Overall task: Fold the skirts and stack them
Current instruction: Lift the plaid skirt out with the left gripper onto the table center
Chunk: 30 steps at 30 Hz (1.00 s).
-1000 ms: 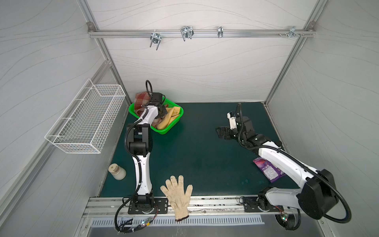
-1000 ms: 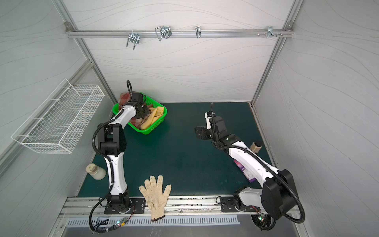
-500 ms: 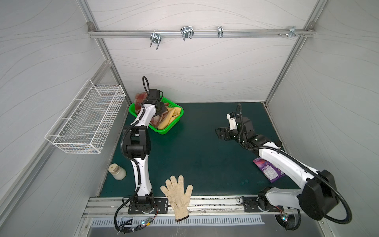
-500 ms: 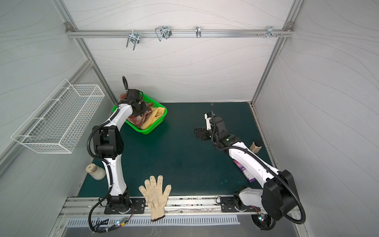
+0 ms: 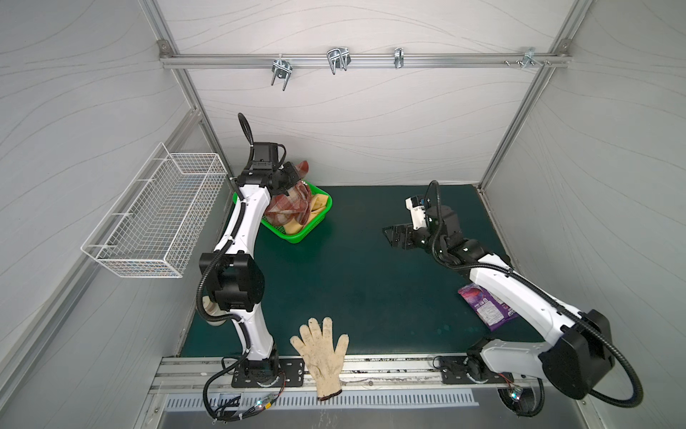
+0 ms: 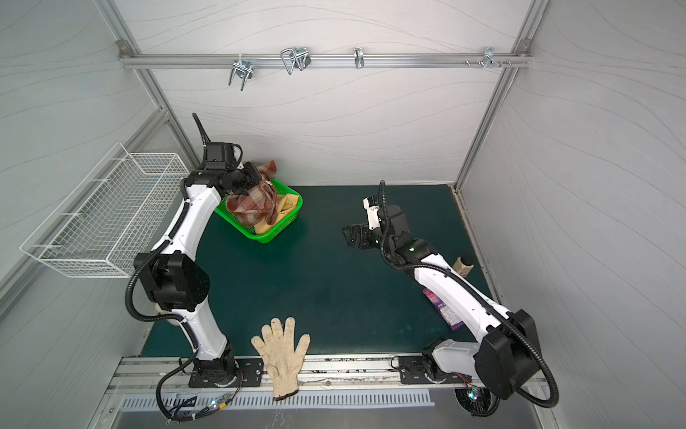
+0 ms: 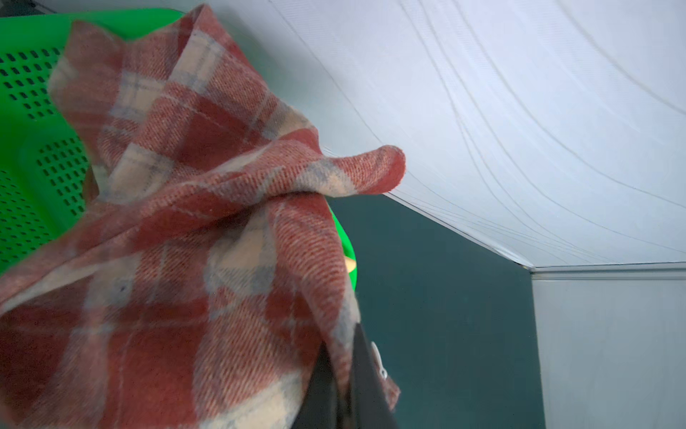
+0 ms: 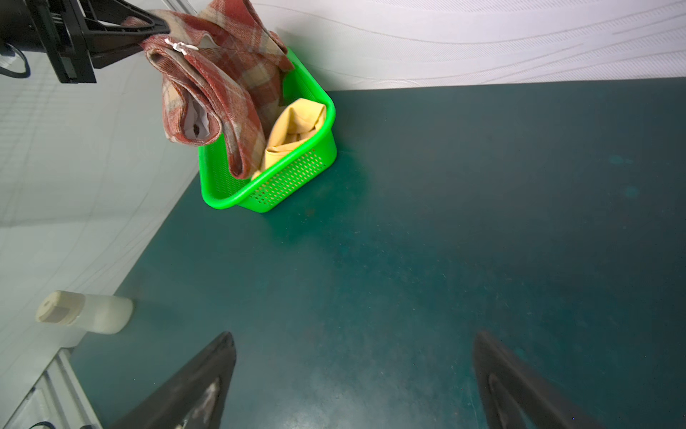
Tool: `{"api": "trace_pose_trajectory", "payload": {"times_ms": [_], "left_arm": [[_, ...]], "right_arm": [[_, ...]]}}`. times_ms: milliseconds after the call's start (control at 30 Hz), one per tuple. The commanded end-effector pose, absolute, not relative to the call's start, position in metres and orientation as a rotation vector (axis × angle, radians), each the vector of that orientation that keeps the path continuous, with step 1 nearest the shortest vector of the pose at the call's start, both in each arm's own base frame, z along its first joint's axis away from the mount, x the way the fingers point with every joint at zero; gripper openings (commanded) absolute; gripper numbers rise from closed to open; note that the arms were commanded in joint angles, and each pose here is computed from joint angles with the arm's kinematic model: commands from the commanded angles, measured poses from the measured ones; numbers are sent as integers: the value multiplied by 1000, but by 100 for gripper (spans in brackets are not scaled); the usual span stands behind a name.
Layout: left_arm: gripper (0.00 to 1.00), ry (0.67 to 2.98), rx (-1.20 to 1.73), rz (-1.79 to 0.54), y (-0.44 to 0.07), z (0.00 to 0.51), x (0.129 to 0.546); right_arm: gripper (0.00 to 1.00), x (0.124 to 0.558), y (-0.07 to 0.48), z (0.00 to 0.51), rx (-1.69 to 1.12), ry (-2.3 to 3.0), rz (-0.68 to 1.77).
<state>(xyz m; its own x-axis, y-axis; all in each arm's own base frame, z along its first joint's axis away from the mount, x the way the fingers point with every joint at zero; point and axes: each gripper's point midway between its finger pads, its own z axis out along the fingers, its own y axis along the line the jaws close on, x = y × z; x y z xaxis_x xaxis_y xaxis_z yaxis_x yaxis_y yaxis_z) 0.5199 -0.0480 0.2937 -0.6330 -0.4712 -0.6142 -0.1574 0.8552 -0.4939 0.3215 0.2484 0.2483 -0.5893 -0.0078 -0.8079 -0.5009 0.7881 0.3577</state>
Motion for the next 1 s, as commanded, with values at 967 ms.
{"api": "trace_pose_trajectory", "payload": {"times_ms": [967], "left_arm": [[0, 1978, 125, -1063, -296, 477, 412]], "right_arm": [[99, 292, 183, 361, -270, 1804, 534]]}}
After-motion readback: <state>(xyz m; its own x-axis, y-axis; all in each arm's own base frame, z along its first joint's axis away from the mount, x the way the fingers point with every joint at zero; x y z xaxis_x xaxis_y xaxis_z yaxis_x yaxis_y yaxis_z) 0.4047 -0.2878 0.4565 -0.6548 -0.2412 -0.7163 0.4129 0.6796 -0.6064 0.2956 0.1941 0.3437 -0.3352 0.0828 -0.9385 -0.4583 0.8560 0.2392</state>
